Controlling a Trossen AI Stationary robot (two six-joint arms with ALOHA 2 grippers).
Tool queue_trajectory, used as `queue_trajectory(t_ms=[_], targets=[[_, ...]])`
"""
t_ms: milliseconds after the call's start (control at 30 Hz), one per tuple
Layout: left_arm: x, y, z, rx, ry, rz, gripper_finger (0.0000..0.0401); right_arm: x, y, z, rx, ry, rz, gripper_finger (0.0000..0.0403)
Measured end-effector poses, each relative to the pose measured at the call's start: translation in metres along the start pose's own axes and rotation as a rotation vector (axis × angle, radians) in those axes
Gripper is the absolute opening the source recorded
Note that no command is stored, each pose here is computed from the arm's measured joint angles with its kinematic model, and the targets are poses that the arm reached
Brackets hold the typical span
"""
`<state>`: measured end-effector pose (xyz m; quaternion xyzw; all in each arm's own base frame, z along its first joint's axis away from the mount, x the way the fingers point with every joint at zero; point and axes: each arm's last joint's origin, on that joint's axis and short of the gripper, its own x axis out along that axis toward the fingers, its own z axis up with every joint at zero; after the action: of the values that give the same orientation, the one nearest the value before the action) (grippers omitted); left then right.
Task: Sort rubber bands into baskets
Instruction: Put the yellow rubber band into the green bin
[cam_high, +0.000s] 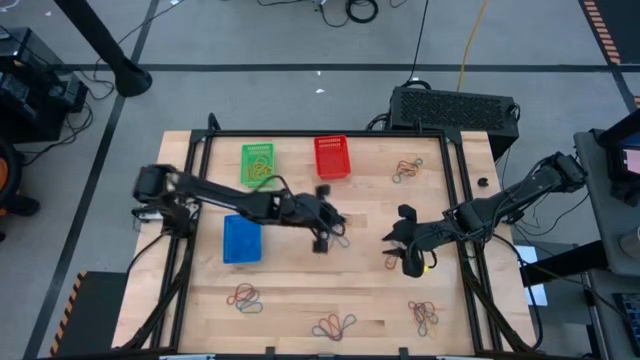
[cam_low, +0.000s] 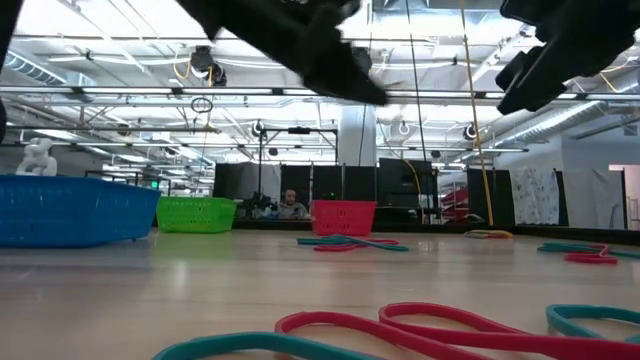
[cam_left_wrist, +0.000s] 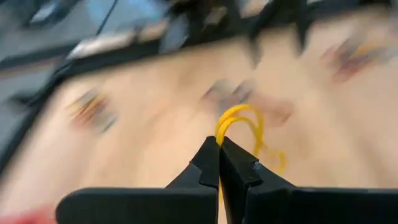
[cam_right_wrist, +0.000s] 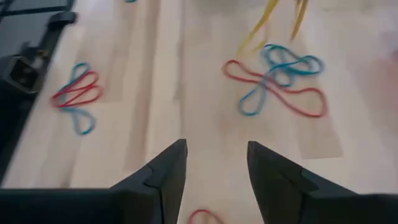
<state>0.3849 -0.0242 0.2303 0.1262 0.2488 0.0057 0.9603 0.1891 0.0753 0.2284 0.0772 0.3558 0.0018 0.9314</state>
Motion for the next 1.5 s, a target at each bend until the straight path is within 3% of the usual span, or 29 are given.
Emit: queue_trajectory(t_ms=[333, 633, 800, 1033, 1500], targets=[[-0.097, 0.057, -0.013, -0.020, 0.452, 0.365, 0.0000, 0.000, -0.003, 0.001, -0.072, -0.044, -0.114, 0.0160], [-0.123, 0.120, -0.052, -0.171, 0.722, 0.516, 0.0000, 0.000, -0.003, 0.000, -0.070, -0.033, -0.107, 0.0160], [-0.129, 0.143, -0.082, -0.281, 0.799, 0.506, 0.0000, 0.000, -0.004, 0.000, -0.065, -0.027, -0.109, 0.0160], [-0.134, 0.151, -0.118, -0.381, 0.886, 0.461, 0.0001, 0.000, -0.004, -0.001, -0.066, -0.017, -0.113, 0.0160], [-0.132, 0.159, -0.132, -0.407, 0.861, 0.508, 0.0068, 0.000, -0.004, -0.001, -0.050, -0.019, -0.113, 0.0160]])
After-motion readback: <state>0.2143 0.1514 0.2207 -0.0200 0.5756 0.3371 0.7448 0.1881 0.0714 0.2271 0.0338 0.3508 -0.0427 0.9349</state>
